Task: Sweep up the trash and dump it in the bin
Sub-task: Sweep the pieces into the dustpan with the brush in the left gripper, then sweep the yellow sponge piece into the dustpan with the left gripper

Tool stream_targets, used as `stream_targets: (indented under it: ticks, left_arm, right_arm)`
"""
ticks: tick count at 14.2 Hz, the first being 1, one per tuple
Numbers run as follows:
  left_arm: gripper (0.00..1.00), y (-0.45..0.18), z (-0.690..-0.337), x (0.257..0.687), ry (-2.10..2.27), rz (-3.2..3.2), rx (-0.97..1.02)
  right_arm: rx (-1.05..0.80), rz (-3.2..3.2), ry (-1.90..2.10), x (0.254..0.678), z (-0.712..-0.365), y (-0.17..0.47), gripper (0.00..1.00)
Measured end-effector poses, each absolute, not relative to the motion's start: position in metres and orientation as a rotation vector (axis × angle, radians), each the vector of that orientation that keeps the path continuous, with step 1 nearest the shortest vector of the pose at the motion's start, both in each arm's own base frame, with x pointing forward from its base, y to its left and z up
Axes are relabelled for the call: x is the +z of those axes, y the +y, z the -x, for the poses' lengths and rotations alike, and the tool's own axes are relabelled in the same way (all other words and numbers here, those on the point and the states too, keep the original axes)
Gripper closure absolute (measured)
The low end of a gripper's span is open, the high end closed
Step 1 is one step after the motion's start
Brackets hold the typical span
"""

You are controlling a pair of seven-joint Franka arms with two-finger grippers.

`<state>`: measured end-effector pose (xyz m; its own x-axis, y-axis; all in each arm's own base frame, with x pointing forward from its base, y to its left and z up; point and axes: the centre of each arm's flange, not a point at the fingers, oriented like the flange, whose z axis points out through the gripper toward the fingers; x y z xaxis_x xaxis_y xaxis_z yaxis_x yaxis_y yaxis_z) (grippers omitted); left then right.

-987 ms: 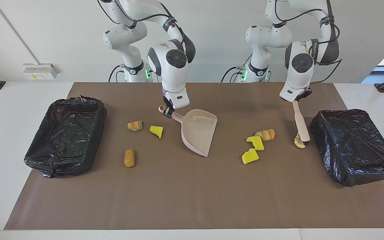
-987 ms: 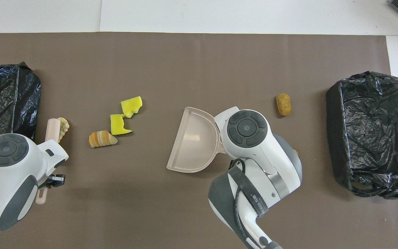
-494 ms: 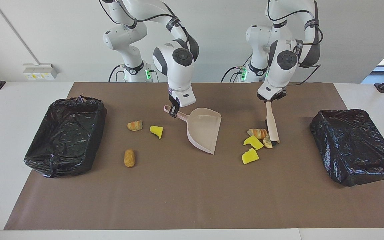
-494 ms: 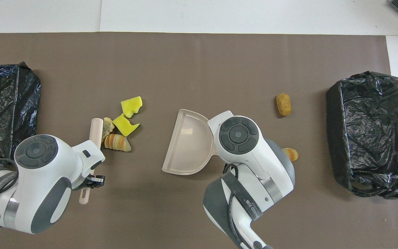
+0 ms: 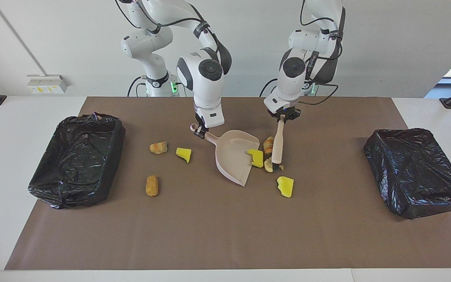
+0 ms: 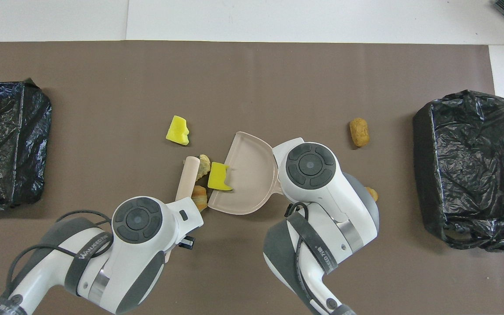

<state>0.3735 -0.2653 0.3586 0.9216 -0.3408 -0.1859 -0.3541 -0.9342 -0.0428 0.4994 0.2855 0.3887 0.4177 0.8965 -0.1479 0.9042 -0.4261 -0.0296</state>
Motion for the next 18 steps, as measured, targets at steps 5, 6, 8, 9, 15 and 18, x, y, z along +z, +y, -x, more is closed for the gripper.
stream_targets:
  ticks: [5,6,8,9,15,18]
  left_arm:
    - [0.73,-0.333,-0.35,0.391,0.513,3.067,0.173]
    - [0.73,-0.341,-0.352,0.402,0.489,3.12,0.178]
    - [0.73,-0.35,-0.36,0.425,0.451,3.198,0.169]
    - [0.73,-0.35,-0.365,0.434,0.437,3.216,0.16]
    - [0.73,-0.274,-0.428,0.445,0.244,3.271,0.169]
    - [0.73,-0.21,-0.466,0.427,0.336,3.209,0.161]
  right_arm:
    - [-0.233,-2.6,1.655,0.385,-0.501,0.277,0.67]
    - [-0.233,-2.6,1.655,0.385,-0.501,0.277,0.67]
    - [-0.233,-2.6,1.655,0.385,-0.501,0.278,0.67]
    - [-0.233,-2.6,1.655,0.385,-0.501,0.278,0.67]
    - [-0.233,-2.584,1.685,0.385,-0.501,0.278,0.67]
    - [-0.243,-2.503,1.814,0.383,-0.499,0.28,0.67]
